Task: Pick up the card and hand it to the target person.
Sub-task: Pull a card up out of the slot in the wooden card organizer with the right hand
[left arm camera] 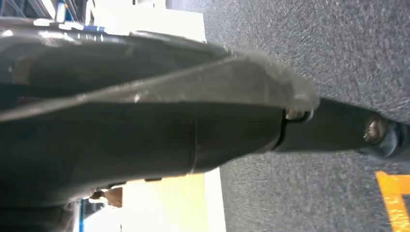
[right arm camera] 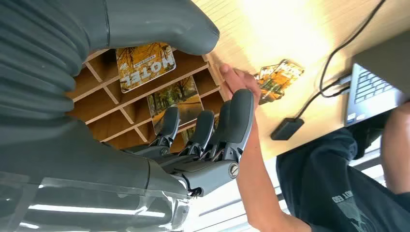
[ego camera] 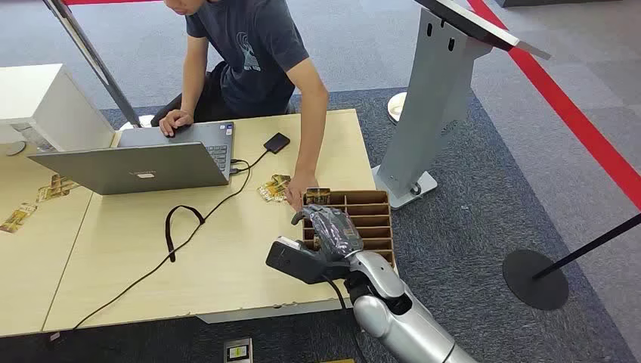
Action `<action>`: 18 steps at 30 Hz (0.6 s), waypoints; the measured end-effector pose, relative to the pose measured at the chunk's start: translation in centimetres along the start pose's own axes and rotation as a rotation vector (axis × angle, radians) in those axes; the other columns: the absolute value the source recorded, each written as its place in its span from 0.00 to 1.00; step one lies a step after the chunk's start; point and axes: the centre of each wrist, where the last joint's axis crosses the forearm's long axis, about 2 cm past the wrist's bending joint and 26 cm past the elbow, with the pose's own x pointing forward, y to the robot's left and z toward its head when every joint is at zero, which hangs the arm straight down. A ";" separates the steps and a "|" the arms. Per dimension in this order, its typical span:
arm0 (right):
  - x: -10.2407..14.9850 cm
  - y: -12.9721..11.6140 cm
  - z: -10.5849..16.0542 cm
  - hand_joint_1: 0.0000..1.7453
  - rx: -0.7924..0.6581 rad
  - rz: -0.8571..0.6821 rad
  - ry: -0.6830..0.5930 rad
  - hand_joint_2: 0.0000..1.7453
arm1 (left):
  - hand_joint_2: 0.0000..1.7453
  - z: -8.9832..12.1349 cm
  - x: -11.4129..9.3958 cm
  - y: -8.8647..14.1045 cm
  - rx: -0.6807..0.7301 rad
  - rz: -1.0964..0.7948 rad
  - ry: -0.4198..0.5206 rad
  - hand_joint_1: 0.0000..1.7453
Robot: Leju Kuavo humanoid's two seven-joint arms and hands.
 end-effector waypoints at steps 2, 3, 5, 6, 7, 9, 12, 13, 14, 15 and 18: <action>-0.3 -0.3 0.2 0.48 -0.016 0.001 0.015 1.00 | 0.00 0.0 0.0 0.0 0.001 -0.005 0.001 0.00; -0.5 -0.5 0.5 0.48 -0.032 0.002 0.028 1.00 | 0.00 0.0 0.0 0.0 0.002 -0.010 0.002 0.00; -1.1 -1.0 1.0 0.48 -0.062 0.005 0.056 1.00 | 0.00 0.0 0.0 0.1 0.003 -0.018 0.003 0.00; -1.4 -1.3 1.3 0.48 -0.076 0.006 0.068 1.00 | 0.00 0.0 0.0 0.1 0.004 -0.022 0.004 0.00; -1.6 -1.6 1.6 0.49 -0.091 0.009 0.081 1.00 | 0.00 0.0 0.0 0.1 0.004 -0.025 0.004 0.00; -2.1 -2.1 2.1 0.49 -0.113 0.015 0.099 1.00 | 0.00 0.0 0.0 0.1 0.006 -0.031 0.005 0.00; -2.5 -2.5 2.8 0.49 -0.134 0.021 0.119 1.00 | 0.00 0.1 0.0 0.1 0.007 -0.042 0.006 0.00; -2.6 -2.6 3.0 0.49 -0.141 0.021 0.127 1.00 | 0.00 0.1 0.0 0.1 0.008 -0.049 0.006 0.00; -2.7 -2.7 3.1 0.49 -0.146 0.021 0.133 1.00 | 0.00 0.1 0.0 0.2 0.009 -0.054 0.006 0.00; -2.8 -2.8 3.3 0.49 -0.150 0.021 0.138 1.00 | 0.00 0.1 0.0 0.2 0.009 -0.058 0.006 0.00; -3.0 -2.8 3.7 0.49 -0.158 0.021 0.149 1.00 | 0.00 0.1 0.0 0.2 0.011 -0.072 0.006 0.00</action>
